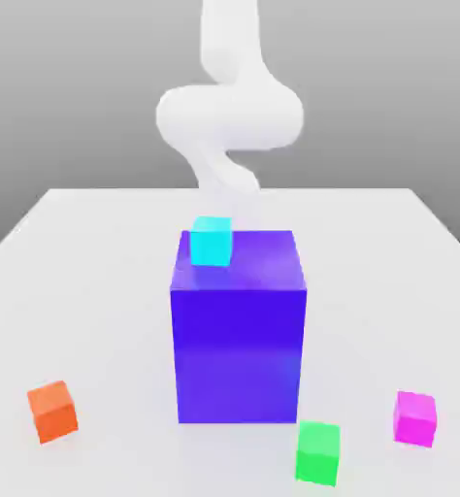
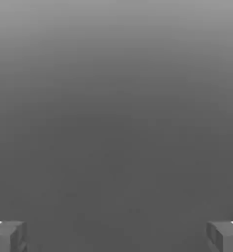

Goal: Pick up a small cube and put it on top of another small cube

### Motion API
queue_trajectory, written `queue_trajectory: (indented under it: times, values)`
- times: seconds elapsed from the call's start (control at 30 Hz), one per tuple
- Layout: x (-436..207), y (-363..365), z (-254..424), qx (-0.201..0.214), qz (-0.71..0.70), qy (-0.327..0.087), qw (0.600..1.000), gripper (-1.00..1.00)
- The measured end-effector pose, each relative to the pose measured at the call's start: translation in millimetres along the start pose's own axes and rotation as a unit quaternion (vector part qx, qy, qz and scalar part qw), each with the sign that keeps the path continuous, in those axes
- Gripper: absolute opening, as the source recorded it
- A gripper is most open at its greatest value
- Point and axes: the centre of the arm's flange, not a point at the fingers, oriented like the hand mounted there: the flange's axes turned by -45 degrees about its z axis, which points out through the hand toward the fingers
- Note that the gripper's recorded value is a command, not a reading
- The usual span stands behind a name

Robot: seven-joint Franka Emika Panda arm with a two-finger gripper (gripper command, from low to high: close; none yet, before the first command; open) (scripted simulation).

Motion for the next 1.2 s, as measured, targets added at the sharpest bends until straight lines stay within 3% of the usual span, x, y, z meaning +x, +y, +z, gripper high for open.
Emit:
queue_trajectory:
  times: [0.33,0.63,0.83,1.0,1.03,1.2]
  values:
    - [-51.7,-95.7,194.6,0.114,-0.206,-0.130,0.963,0.00]
    - [-172.9,-197.9,317.7,0.184,-0.399,-0.226,0.869,0.00]
    - [-272.6,-230.1,373.2,0.204,-0.512,-0.281,0.785,0.00]
    - [-322.0,-235.3,417.7,0.207,-0.533,-0.289,0.768,0.00]
    - [-329.8,-235.2,425.3,0.207,-0.533,-0.289,0.768,-1.00]
    - [-330.0,-235.1,425.3,0.207,-0.533,-0.290,0.768,-1.00]
